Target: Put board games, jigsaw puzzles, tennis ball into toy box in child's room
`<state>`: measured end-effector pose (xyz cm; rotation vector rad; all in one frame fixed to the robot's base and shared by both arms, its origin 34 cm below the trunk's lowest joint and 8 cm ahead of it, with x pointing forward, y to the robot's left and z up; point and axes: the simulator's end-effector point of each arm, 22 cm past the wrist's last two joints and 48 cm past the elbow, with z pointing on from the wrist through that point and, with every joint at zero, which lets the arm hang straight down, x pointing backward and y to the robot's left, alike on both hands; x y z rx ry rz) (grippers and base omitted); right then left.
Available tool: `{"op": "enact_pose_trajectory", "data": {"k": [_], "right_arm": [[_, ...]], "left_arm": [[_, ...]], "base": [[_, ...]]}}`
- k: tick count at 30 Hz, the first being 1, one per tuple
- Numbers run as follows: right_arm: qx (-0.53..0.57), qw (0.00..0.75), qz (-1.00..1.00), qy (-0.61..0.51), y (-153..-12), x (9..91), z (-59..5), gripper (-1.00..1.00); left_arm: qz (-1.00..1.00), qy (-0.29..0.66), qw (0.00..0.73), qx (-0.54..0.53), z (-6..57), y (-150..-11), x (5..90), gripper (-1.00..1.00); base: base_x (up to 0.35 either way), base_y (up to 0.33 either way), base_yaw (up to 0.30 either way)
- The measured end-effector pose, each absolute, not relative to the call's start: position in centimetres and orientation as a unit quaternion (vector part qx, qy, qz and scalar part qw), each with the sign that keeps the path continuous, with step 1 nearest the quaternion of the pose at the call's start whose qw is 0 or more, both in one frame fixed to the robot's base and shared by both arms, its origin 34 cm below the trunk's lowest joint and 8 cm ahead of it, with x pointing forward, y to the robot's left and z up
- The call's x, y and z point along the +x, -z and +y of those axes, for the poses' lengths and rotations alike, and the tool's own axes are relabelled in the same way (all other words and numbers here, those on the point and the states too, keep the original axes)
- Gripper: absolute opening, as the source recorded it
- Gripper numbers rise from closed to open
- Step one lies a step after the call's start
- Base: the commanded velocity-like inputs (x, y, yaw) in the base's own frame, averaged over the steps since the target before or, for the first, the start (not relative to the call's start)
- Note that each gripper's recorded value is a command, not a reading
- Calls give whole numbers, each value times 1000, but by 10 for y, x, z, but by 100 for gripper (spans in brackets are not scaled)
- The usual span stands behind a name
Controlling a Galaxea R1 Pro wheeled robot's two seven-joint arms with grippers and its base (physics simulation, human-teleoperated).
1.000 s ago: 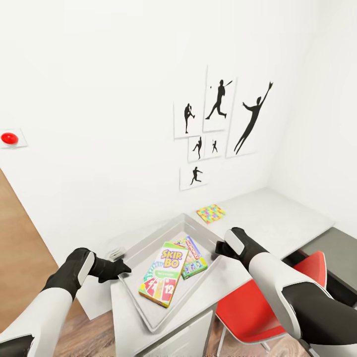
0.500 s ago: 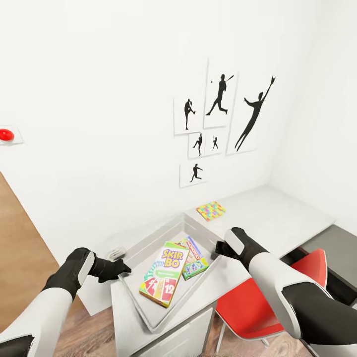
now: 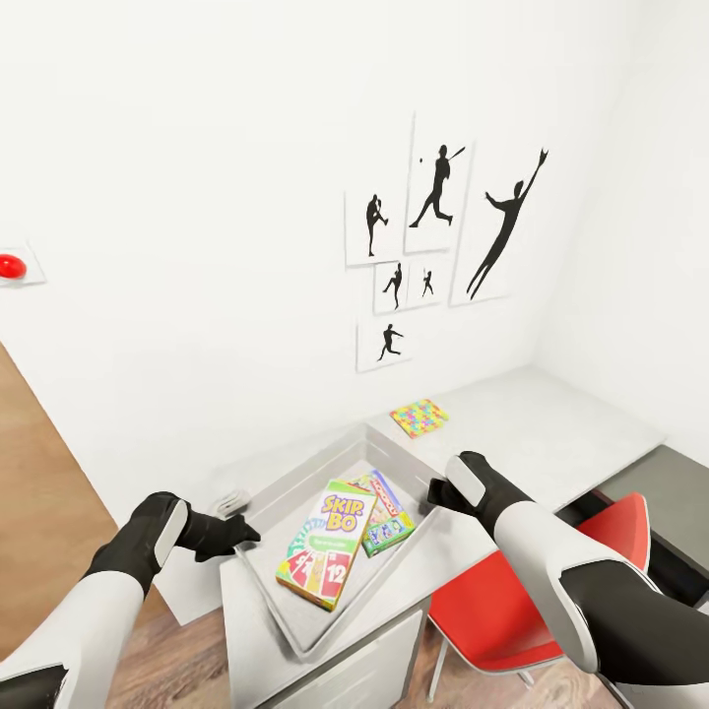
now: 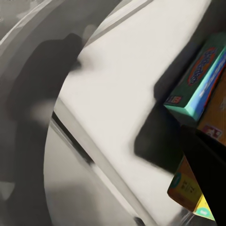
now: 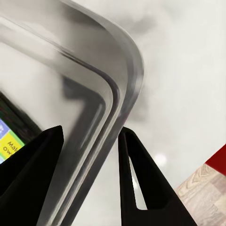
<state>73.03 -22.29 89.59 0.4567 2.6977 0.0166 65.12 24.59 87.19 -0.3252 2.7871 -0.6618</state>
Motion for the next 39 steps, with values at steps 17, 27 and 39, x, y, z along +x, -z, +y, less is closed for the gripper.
{"op": "enact_pose_trajectory", "data": {"k": [17,27,39], "right_arm": [[167,206,964,-30,-897,734,-211,100],[167,207,964,-30,-899,735,-211,100],[165,214,962,-31,-903,739,-211,100]], "left_arm": [[960,223,126,-109,246,-870,649,100],[961,222,127,-110,249,-870,650,100],[962,205,134,-118,277,-873,651,100]], "base": [[0,0,0],[0,0,0],[0,0,0]]}}
